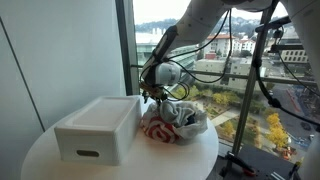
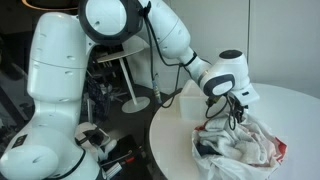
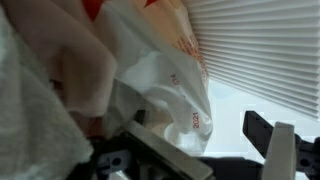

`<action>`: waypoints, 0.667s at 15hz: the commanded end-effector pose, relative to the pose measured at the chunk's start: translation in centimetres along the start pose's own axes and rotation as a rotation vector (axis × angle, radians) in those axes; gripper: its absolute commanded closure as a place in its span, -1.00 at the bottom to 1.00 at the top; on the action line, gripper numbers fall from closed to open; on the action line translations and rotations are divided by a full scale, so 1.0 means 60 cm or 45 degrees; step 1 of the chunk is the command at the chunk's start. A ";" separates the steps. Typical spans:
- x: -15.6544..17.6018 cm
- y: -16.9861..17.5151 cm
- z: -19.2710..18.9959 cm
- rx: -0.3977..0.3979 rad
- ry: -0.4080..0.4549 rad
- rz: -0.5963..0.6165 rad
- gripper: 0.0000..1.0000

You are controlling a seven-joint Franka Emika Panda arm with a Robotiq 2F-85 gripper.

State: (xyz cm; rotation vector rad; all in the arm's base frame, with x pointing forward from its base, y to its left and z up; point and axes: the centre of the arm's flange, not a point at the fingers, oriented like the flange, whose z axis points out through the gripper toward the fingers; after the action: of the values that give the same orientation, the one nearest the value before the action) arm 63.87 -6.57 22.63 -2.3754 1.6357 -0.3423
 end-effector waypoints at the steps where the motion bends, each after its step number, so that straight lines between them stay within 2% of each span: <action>1: 0.001 0.025 -0.062 0.056 0.055 -0.016 -1.00; 5: -0.004 0.042 -0.113 0.029 0.069 -0.030 -1.00; 10: -0.005 0.028 -0.097 -0.022 0.029 -0.064 -1.00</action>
State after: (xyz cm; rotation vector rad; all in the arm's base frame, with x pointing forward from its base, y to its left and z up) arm 60.09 -7.74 27.05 -2.4001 1.6326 -0.3715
